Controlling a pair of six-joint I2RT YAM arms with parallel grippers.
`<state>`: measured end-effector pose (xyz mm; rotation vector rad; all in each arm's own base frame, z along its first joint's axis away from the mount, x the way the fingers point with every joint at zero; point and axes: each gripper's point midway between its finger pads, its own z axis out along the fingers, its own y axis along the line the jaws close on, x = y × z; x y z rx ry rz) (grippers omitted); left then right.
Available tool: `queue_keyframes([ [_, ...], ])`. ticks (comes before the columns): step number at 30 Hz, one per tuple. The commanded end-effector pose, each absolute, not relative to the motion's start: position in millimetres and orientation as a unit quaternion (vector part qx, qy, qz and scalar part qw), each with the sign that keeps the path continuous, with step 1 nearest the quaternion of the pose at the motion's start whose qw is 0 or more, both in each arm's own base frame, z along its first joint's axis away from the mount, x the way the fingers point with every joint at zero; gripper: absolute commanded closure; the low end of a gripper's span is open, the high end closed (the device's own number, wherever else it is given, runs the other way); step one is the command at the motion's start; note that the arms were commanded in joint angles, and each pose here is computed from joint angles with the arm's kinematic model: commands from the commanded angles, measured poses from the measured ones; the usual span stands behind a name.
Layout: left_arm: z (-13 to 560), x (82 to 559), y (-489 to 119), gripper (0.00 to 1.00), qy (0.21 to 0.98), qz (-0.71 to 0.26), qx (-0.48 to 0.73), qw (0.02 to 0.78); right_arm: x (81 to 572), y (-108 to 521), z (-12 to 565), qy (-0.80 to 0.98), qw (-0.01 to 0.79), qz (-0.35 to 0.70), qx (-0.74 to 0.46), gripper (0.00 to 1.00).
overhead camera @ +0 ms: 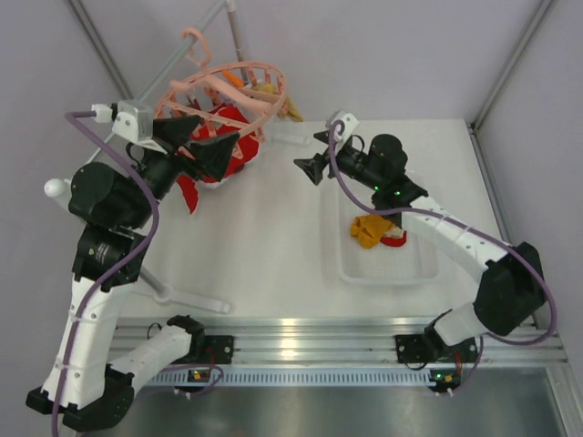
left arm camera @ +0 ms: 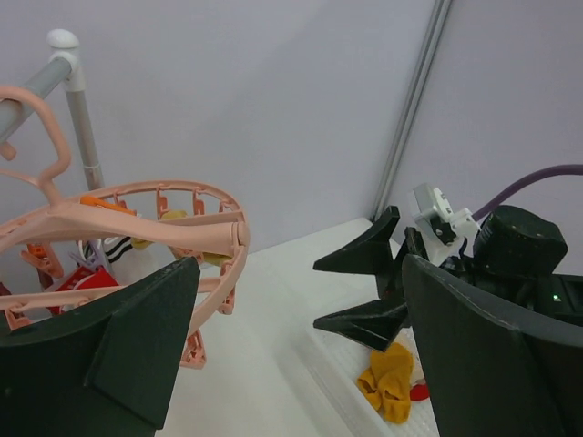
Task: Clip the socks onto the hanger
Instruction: Open the clamp at the hanger.
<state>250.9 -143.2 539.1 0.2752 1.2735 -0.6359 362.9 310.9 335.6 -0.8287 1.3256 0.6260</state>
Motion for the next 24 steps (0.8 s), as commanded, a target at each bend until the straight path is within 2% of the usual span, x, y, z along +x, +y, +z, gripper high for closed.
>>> queue_keyframes([
  [1, 552.4, 244.3, -143.5, 0.03, 0.535, -0.288, 0.146, 0.78, 375.8, 333.4, 395.3, 0.498, 0.737, 0.274, -0.365, 0.21],
  [5, 544.8, 241.2, -143.4, 0.05, 0.526, -0.282, 0.157, 0.787, 398.0, 338.5, 404.0, 0.491, 0.757, 0.254, -0.347, 0.28],
  [9, 536.4, 244.2, -148.7, 0.06, 0.532, -0.287, 0.168, 0.779, 431.5, 331.3, 395.5, 0.507, 0.765, 0.236, -0.32, 0.3],
  [16, 530.6, 256.2, -158.1, 0.05, 0.539, -0.299, 0.173, 0.768, 464.7, 336.0, 386.9, 0.474, 0.776, 0.243, -0.338, 0.16],
  [24, 524.6, 269.4, -162.7, 0.05, 0.55, -0.311, 0.159, 0.758, 490.9, 355.0, 364.9, 0.432, 0.785, 0.236, -0.375, 0.15],
])
